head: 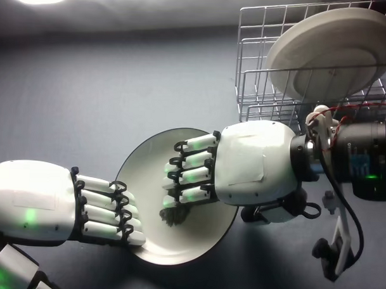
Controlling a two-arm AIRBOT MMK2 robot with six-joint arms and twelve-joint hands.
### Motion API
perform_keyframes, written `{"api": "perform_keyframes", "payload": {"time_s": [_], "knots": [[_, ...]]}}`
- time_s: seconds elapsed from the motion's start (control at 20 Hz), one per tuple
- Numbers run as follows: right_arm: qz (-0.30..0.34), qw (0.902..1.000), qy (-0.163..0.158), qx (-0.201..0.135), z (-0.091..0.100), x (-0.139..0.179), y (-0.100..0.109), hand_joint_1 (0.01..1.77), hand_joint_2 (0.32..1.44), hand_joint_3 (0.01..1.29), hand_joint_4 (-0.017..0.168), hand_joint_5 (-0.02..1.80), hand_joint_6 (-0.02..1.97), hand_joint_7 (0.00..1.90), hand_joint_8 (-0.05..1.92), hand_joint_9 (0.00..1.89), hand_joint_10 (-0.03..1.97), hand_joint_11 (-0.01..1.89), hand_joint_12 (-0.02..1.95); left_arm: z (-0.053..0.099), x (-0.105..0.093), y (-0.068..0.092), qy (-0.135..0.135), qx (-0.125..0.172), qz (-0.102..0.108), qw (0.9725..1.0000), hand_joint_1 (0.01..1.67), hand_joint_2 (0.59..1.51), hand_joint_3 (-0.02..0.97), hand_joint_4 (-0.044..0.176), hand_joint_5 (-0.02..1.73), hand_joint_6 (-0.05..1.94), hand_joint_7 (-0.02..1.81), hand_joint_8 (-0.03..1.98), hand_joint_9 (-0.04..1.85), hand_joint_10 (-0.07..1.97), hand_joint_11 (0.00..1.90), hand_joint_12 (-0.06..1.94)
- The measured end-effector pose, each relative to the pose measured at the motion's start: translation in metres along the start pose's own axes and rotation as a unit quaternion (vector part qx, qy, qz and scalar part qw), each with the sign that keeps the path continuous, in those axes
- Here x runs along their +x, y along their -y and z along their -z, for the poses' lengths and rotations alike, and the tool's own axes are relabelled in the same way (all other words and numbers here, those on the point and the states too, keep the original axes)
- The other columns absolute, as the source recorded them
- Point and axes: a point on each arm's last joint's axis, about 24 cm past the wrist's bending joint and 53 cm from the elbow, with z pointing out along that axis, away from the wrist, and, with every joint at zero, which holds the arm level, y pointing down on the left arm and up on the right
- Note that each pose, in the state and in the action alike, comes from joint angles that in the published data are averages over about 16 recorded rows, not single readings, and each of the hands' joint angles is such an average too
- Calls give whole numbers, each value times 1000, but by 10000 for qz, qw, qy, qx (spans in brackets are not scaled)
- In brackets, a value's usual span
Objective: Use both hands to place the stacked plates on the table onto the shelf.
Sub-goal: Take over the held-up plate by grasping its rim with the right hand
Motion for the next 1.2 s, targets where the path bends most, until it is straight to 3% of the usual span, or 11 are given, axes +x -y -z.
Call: {"api": "perform_keyframes", "payload": {"time_s": [0.65,0.9,1.2], "knots": [[97,9999,105,27,-7,-12,5,1152,1106,14,4,224,35,204,5,210,20,17,848,1,-1,-2,46,12,158,9999,15,1162,17,-8,152,-25,178,-14,171,-19,14,341],[87,9999,141,-39,-10,-14,1,1199,1105,14,1,320,39,316,5,318,45,60,992,2,-1,-4,69,17,254,9997,15,1160,17,-8,159,-24,183,-14,176,-18,15,345],[73,9996,211,-161,-12,-19,-6,1237,1060,14,-4,509,216,562,117,563,330,314,1125,4,-11,-5,151,-1,240,9996,14,1157,16,-6,162,-20,188,-12,178,-11,15,344]]}}
